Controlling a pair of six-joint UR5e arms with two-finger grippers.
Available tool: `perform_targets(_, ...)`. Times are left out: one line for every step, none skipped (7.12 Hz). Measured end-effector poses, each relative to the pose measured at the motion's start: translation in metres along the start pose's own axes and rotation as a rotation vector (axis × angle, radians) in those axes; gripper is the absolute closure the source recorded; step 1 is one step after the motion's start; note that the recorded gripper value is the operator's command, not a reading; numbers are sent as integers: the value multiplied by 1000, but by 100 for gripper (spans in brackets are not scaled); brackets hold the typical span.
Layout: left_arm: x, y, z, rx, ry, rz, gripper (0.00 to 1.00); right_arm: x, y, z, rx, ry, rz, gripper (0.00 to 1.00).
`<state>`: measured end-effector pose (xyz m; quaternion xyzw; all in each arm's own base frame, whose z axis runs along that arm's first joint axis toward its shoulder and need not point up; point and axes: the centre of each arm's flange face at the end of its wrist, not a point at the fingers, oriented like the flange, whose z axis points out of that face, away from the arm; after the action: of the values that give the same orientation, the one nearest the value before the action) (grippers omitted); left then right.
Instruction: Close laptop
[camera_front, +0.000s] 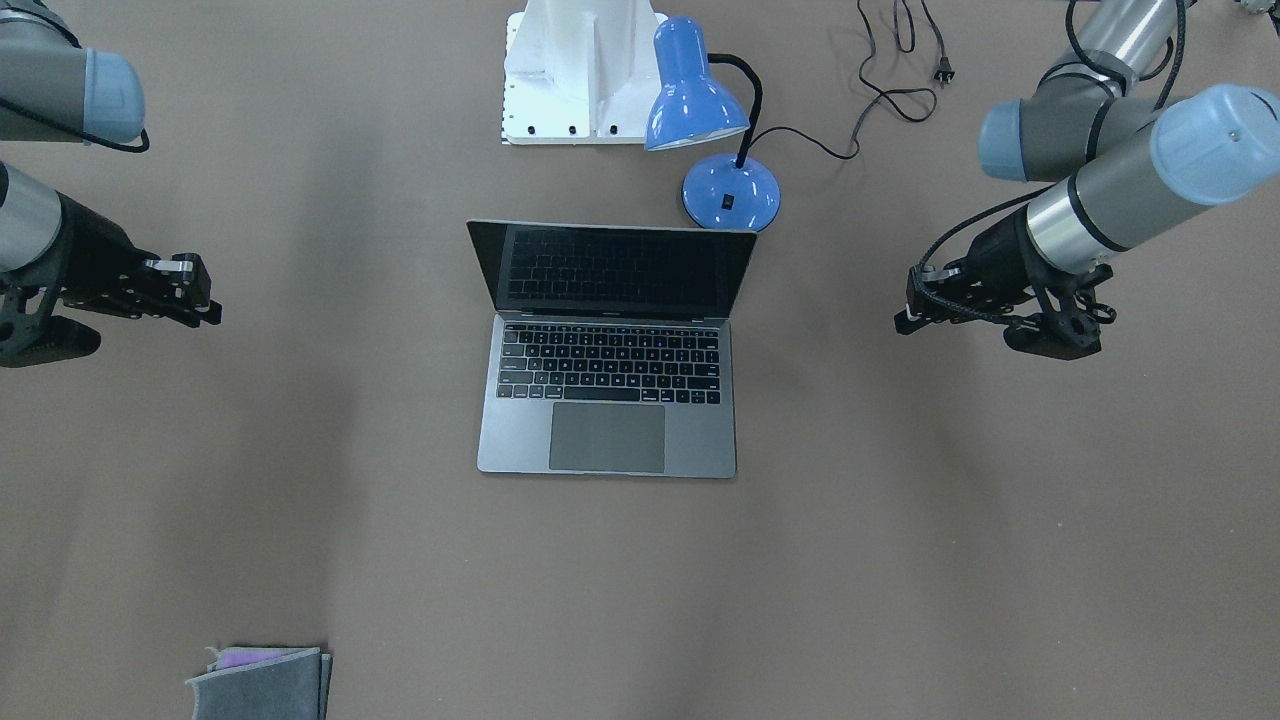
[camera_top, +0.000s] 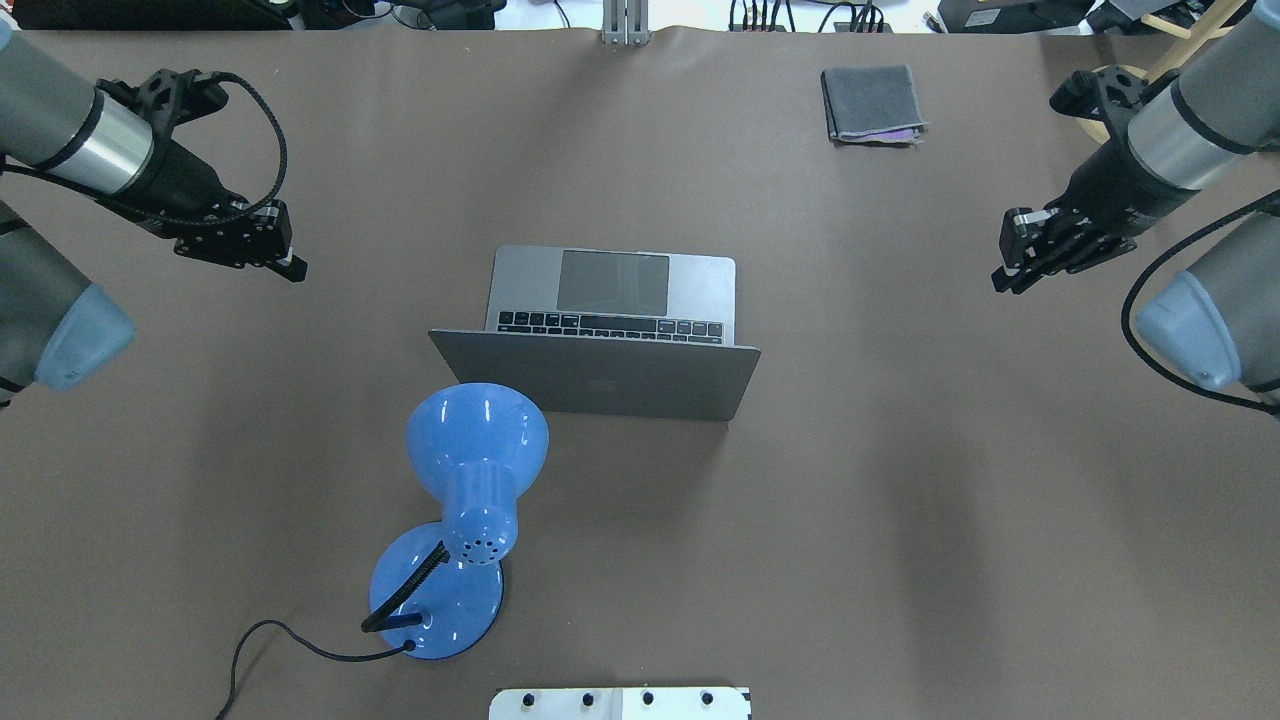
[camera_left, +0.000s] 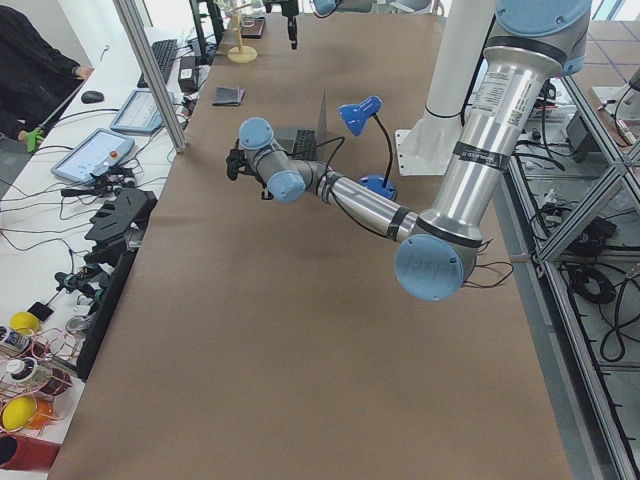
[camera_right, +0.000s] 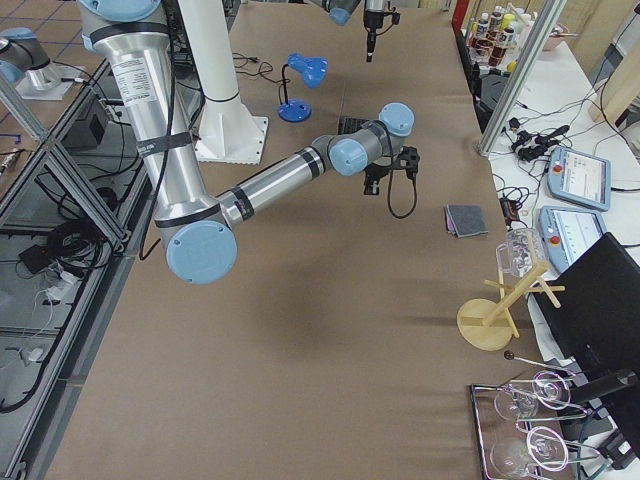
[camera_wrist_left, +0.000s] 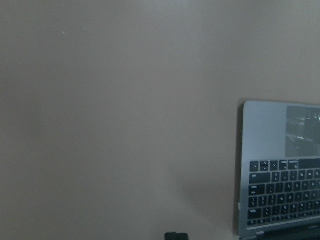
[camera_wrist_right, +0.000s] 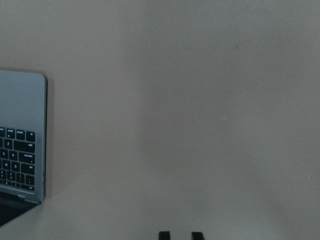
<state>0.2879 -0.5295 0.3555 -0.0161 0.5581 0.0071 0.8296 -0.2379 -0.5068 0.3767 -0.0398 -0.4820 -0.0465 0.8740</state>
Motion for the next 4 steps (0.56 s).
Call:
perform_targets(11, 12, 9, -22, 8, -1, 100, -15, 22, 11, -28, -10, -26, 100)
perform_targets(21, 24, 24, -52, 11, 10, 100, -36, 42, 22, -56, -22, -41, 100)
perform_targets(33, 39, 41, -89, 16, 31, 100, -63, 63, 31, -86, -38, -56, 100)
perform_targets(46, 56, 56, -124, 24, 57, 100, -83, 82, 37, -109, -53, -77, 100)
